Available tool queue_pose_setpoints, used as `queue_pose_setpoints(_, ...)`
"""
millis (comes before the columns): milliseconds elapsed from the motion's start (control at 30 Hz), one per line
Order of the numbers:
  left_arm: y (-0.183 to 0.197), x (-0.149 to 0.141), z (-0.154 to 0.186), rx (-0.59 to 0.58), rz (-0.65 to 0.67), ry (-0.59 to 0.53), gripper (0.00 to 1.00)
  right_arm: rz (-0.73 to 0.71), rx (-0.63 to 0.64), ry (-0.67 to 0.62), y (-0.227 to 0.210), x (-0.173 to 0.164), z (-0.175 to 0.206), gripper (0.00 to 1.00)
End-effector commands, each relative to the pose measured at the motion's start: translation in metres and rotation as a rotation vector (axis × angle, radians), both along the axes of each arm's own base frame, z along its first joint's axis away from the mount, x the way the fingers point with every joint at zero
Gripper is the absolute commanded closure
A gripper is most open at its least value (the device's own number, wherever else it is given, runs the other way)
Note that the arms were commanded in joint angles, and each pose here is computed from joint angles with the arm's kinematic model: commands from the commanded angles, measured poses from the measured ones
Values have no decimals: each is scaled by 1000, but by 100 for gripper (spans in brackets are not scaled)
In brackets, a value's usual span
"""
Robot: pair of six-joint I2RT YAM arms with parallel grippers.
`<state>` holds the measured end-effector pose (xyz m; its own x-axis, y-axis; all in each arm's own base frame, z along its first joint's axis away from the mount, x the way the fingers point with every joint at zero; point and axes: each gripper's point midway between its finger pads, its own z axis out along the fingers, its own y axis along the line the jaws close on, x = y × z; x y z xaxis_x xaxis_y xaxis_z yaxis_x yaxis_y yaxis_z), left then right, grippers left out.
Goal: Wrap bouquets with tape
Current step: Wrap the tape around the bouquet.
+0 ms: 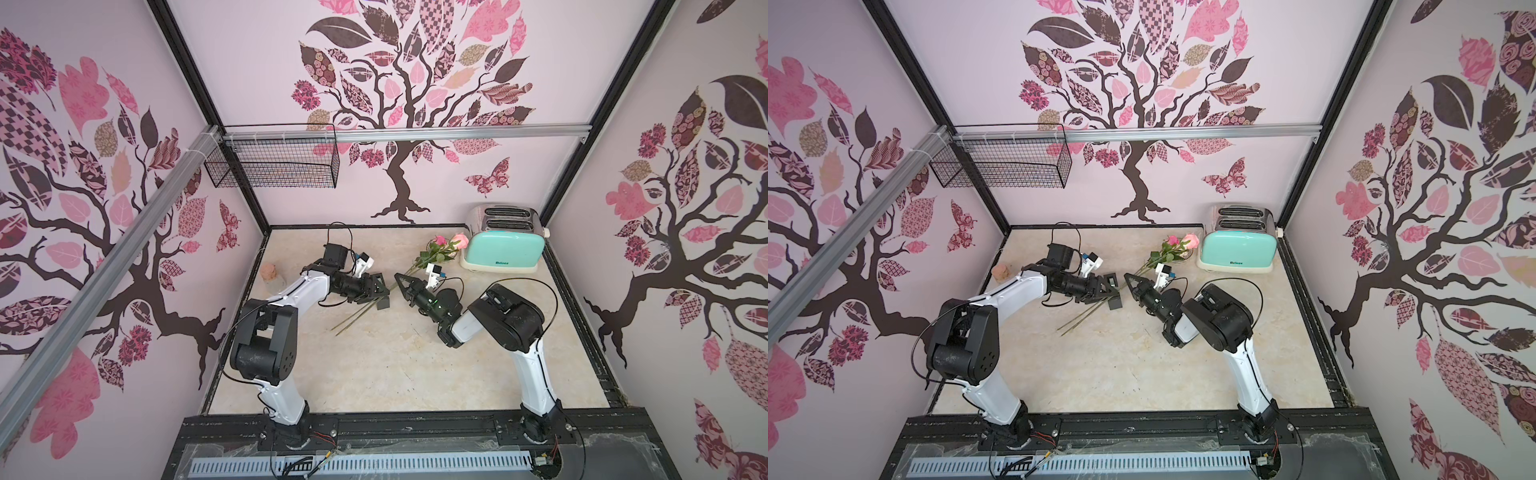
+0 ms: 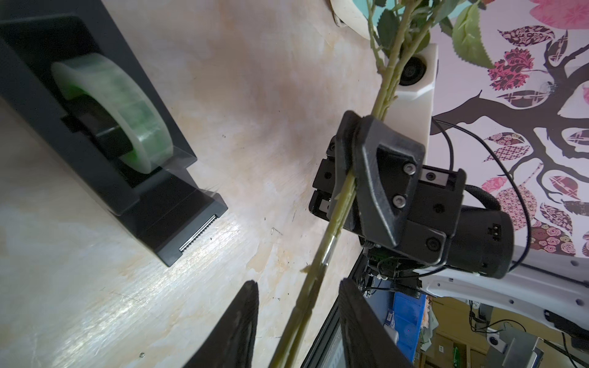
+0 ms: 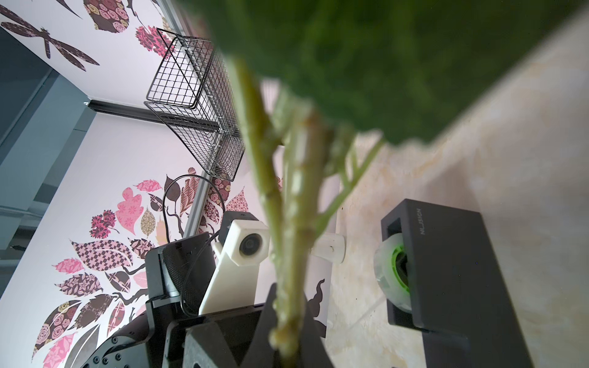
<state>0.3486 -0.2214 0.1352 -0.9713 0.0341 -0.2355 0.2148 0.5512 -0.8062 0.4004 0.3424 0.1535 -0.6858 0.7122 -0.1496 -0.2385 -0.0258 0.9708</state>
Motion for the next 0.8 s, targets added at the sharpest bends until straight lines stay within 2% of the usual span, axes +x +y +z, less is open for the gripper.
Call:
queue_pose_setpoints(0, -6, -3, 3, -34, -32, -6, 59, 7, 27, -67, 3, -1, 13, 100)
queue_pose_setpoints(267, -8, -9, -7, 0, -57, 14, 64, 9, 25, -68, 3, -2, 14, 100)
queue_pose_setpoints(533, -1, -10, -12, 66, -60, 5, 100, 0, 4, -73, 1, -3, 14, 100)
queue_pose_setpoints(700, 3, -8, -11, 100, -63, -21, 100, 5, -1, -68, 1, -4, 13, 100)
queue_pose_setpoints(733, 4, -7, -12, 120, -63, -29, 100, 5, 1, -71, 0, -5, 15, 95)
queue_pose_setpoints(767, 5, -6, -12, 131, -67, -40, 100, 8, 3, -73, 0, -6, 17, 85)
